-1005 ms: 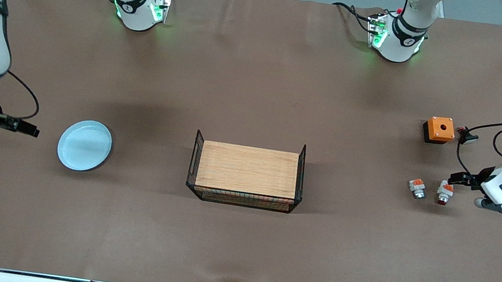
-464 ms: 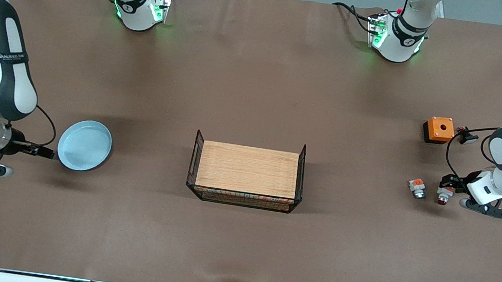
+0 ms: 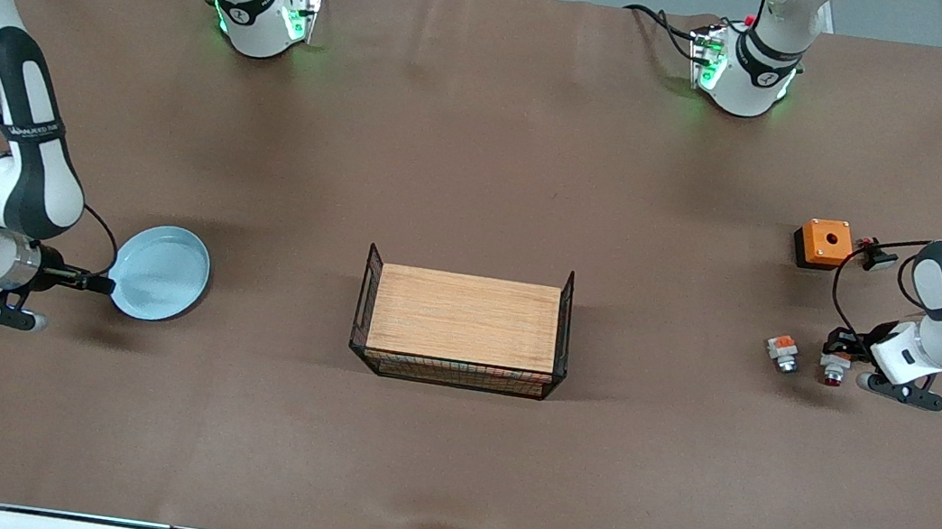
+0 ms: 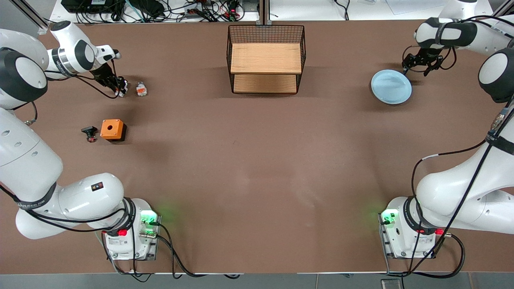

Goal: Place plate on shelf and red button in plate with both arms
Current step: 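Grasp the plate rim with the right gripper while the left gripper grasps the red button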

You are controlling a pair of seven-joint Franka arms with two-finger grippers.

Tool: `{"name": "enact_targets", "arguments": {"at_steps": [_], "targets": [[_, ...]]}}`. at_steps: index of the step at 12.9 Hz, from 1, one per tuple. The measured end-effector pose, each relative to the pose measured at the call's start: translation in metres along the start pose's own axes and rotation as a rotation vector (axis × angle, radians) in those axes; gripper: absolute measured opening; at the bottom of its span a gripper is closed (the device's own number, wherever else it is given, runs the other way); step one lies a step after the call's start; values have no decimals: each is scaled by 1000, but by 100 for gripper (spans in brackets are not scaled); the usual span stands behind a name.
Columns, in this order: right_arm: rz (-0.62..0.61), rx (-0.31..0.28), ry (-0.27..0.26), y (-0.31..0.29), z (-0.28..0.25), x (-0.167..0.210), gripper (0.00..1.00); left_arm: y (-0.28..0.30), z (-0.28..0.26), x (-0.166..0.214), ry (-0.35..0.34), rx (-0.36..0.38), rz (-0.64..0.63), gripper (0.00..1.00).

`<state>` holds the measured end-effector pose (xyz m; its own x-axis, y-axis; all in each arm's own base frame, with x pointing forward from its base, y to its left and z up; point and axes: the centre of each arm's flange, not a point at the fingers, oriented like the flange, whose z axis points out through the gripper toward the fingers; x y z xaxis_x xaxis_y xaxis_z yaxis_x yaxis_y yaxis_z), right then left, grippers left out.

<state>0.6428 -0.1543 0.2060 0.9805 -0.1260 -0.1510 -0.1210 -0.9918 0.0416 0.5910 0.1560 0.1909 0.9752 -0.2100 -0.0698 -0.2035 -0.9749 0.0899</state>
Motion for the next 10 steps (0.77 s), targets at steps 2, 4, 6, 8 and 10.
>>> {"name": "enact_targets", "arguments": {"at_steps": [2,4,6,8,10], "targets": [[-16,-12,-10,-2,10,-3,93,0,-6,2,-21,-10,2,41],[-26,-11,-24,-8,17,-6,85,0,-28,8,-42,-17,5,41],[-39,-12,-30,-16,19,-7,75,14,-62,17,-55,-23,10,41],[-47,-13,-31,-20,19,-7,59,28,-96,19,-59,-19,23,41],[-47,-13,-33,-20,20,-8,53,41,-130,19,-43,-2,41,41]]}}
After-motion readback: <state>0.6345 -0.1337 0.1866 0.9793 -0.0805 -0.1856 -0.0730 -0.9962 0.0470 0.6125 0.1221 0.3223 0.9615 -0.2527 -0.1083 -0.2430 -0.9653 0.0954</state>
